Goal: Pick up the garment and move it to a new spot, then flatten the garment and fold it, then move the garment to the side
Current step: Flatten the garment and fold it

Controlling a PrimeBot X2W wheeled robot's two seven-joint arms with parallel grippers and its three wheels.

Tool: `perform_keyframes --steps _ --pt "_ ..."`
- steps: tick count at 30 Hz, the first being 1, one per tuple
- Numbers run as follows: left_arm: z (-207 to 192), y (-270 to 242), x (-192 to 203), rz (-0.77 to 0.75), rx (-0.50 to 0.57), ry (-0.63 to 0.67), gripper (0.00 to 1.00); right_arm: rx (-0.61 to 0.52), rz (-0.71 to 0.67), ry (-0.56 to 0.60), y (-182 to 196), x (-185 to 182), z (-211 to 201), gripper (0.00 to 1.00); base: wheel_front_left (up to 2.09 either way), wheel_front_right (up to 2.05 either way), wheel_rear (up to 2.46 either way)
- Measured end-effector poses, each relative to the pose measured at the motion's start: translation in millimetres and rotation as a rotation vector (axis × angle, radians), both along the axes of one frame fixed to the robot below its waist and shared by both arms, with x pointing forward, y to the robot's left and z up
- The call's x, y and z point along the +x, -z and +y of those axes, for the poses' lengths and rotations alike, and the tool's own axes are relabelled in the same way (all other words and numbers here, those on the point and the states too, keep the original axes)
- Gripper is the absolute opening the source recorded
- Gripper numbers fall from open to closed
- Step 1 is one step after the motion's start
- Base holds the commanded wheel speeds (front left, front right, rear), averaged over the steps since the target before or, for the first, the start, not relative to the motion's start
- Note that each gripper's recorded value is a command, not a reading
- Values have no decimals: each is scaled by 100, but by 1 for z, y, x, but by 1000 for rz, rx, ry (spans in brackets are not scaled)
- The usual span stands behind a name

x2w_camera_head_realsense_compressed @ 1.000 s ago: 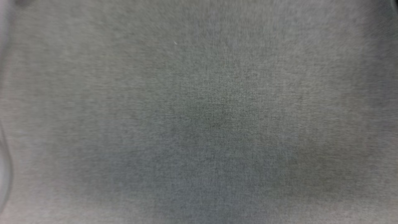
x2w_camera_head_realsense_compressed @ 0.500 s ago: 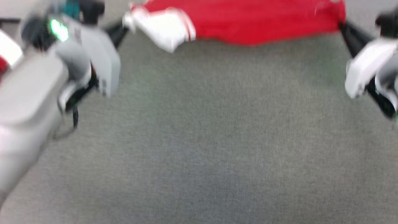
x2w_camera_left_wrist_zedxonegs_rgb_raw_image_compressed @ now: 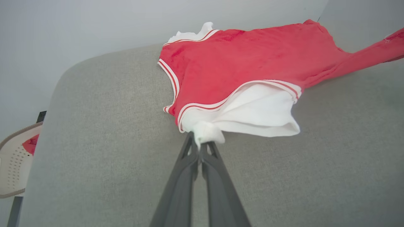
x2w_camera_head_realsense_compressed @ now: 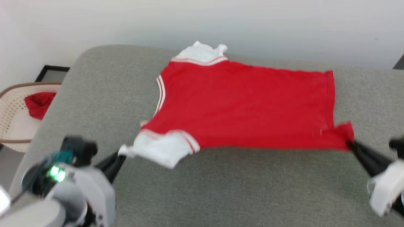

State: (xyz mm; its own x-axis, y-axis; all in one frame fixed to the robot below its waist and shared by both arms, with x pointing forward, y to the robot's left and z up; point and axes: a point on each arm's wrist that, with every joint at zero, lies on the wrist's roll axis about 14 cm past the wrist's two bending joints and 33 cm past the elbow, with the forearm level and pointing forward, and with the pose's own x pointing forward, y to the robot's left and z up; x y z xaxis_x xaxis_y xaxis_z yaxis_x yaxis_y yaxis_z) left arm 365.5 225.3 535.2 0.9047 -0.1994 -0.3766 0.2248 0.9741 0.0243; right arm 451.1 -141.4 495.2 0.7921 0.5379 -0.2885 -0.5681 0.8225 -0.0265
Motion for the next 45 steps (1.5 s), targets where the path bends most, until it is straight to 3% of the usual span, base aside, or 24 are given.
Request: perform_keyframes --steps 10,16,21,31,38,45 --pt "16 42 -74 171 -78 -206 0 63 167 0 44 -92 21 0 0 0 0" --pt "20 47 -84 212 -74 -252 0 99 185 52 36 -106 24 0 0 0 0" --pt "25 21 -54 117 14 -188 0 102 144 69 22 -91 25 0 0 0 0" --pt "14 -12 43 -6 163 -1 0 93 89 120 10 -33 15 0 0 0 0" --pt "1 18 99 73 195 83 0 69 131 153 30 -2 9 0 0 0 0" --pt "-3 70 129 195 215 134 0 56 201 187 59 16 3 0 0 0 0"
